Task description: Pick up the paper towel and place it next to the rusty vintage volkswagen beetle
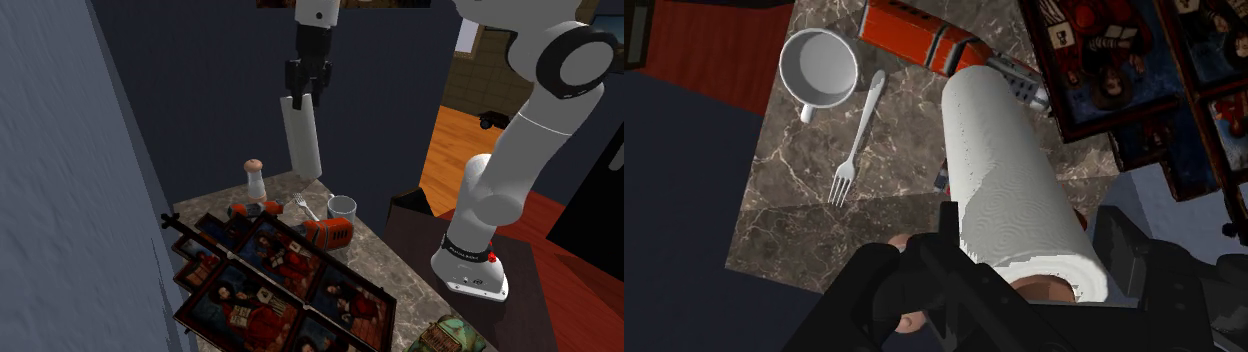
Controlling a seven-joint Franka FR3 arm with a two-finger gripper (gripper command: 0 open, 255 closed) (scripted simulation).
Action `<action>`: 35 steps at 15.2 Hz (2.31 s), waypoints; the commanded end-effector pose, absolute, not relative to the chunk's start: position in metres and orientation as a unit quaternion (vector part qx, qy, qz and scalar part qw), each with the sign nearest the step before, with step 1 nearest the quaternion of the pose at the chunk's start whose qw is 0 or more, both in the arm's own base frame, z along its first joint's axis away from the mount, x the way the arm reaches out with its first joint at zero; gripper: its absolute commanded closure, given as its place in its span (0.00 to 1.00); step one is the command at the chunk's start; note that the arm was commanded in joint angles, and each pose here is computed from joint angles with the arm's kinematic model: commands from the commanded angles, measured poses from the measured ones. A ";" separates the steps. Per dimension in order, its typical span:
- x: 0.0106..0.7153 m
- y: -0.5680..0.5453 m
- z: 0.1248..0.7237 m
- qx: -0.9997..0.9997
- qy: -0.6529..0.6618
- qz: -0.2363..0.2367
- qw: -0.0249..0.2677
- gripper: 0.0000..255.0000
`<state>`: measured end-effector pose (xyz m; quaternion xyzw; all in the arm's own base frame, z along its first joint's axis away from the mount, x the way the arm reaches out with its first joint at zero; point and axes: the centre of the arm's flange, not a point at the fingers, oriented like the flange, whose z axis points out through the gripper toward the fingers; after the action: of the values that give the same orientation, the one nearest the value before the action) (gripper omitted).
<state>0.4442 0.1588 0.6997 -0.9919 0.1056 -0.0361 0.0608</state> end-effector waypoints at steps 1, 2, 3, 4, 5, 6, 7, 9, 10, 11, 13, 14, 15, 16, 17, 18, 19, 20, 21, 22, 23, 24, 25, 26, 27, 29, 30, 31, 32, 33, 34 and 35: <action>0.425 0.174 0.699 -0.992 0.106 -0.036 0.061 1.00; 0.414 0.182 0.699 -0.992 0.106 -0.036 0.061 1.00; 0.404 0.191 0.699 -0.992 0.106 -0.036 0.061 1.00; 0.394 0.199 0.699 -0.992 0.106 -0.036 0.061 1.00; 0.383 0.207 0.699 -0.992 0.106 -0.036 0.061 1.00; 0.373 0.215 0.699 -0.992 0.106 -0.036 0.061 1.00; 0.363 0.224 0.699 -0.992 0.106 -0.036 0.061 1.00; 0.342 0.240 0.699 -0.992 0.106 -0.036 0.061 1.00; 0.332 0.248 0.699 -0.992 0.106 -0.036 0.061 1.00; 0.321 0.256 0.699 -0.992 0.106 -0.036 0.061 1.00; 0.301 0.273 0.699 -0.992 0.106 -0.036 0.061 1.00; 0.290 0.281 0.699 -0.992 0.106 -0.036 0.061 1.00; 0.280 0.289 0.699 -0.992 0.106 -0.036 0.061 1.00; 0.270 0.298 0.699 -0.992 0.106 -0.036 0.061 1.00; 0.259 0.306 0.699 -0.992 0.106 -0.036 0.061 1.00; 0.249 0.314 0.699 -0.992 0.106 -0.036 0.061 1.00; 0.239 0.322 0.699 -0.992 0.106 -0.036 0.061 1.00; 0.228 0.331 0.699 -0.992 0.106 -0.036 0.061 1.00; 0.218 0.339 0.699 -0.992 0.106 -0.036 0.061 1.00; 0.208 0.347 0.700 -0.992 0.106 -0.036 0.061 1.00; 0.197 0.355 0.700 -0.992 0.106 -0.036 0.061 1.00; 0.187 0.363 0.700 -0.992 0.106 -0.036 0.061 1.00; 0.177 0.372 0.700 -0.992 0.106 -0.036 0.061 1.00; 0.166 0.380 0.700 -0.992 0.106 -0.036 0.061 1.00; 0.156 0.388 0.700 -0.992 0.106 -0.036 0.061 1.00; 0.135 0.405 0.700 -0.992 0.106 -0.036 0.061 1.00; 0.125 0.413 0.700 -0.992 0.106 -0.036 0.061 1.00; 0.115 0.421 0.700 -0.992 0.106 -0.036 0.061 1.00; 0.105 0.429 0.700 -0.992 0.106 -0.036 0.061 1.00; 0.094 0.437 0.700 -0.992 0.106 -0.036 0.061 1.00; 0.084 0.446 0.700 -0.992 0.106 -0.036 0.061 1.00; 0.074 0.454 0.700 -0.992 0.106 -0.036 0.061 1.00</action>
<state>0.0842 0.4454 0.6983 -0.9919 0.1055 -0.0364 0.0604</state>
